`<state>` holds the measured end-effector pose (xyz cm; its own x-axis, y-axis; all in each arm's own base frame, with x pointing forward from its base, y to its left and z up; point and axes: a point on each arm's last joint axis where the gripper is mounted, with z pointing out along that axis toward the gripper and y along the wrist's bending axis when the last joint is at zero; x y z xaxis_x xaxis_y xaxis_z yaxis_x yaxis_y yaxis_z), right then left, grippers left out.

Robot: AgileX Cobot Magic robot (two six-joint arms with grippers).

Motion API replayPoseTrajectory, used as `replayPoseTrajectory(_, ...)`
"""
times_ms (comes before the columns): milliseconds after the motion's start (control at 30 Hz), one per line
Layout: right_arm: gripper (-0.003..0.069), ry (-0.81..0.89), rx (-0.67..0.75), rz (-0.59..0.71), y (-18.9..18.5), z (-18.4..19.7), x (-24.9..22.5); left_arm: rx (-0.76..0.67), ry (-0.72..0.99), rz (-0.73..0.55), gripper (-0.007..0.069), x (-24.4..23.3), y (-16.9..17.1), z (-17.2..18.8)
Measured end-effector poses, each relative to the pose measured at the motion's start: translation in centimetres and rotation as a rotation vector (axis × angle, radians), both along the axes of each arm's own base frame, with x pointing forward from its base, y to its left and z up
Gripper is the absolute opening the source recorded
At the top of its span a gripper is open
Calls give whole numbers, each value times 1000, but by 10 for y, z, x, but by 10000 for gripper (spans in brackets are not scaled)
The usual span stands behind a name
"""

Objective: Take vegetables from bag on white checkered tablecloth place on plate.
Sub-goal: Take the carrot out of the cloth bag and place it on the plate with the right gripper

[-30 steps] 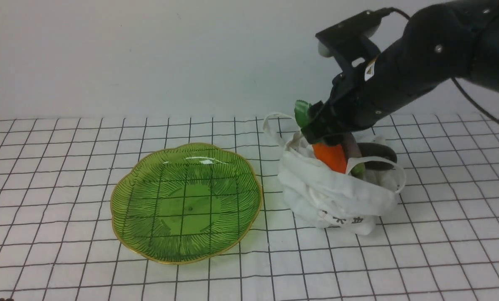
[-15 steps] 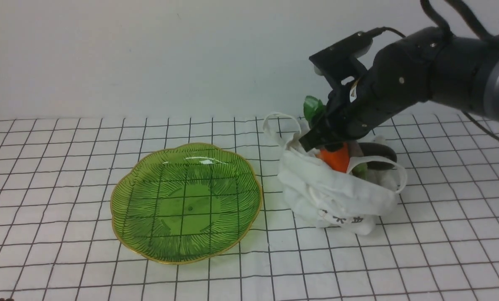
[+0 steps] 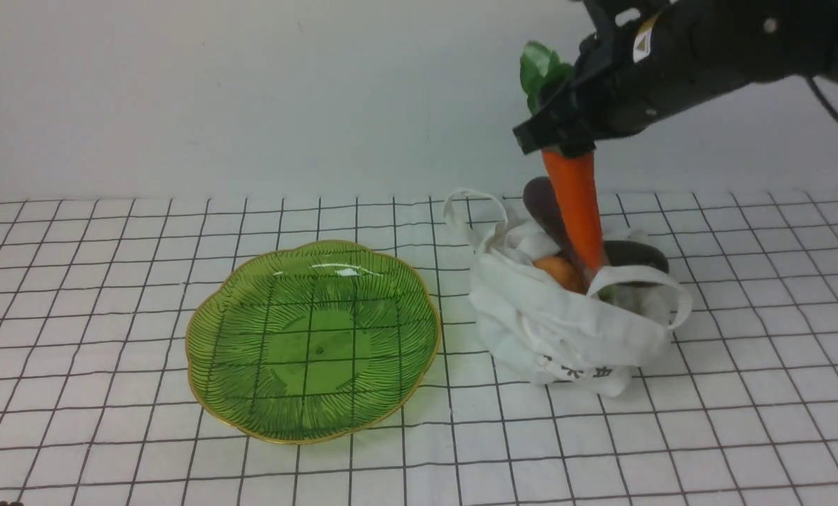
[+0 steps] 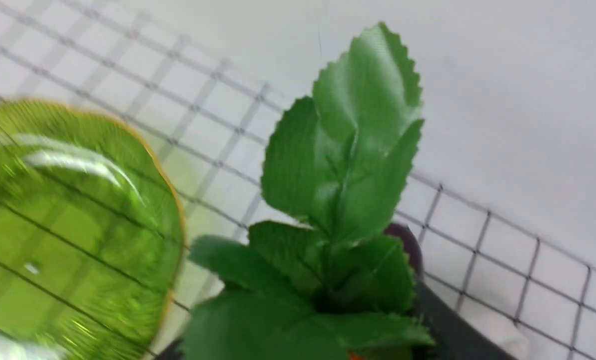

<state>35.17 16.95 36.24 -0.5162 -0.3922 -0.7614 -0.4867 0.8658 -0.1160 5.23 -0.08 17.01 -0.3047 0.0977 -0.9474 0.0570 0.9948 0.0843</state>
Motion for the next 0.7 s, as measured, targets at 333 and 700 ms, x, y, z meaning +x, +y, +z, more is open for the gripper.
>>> replayPoseTrajectory(333,306,86,380,99,37,34,-33,0,0,0,-8,0,0,0)
replayPoseTrajectory(700,308,137,231,397,155,-77,-32,0,0,0,-8,0,0,0)
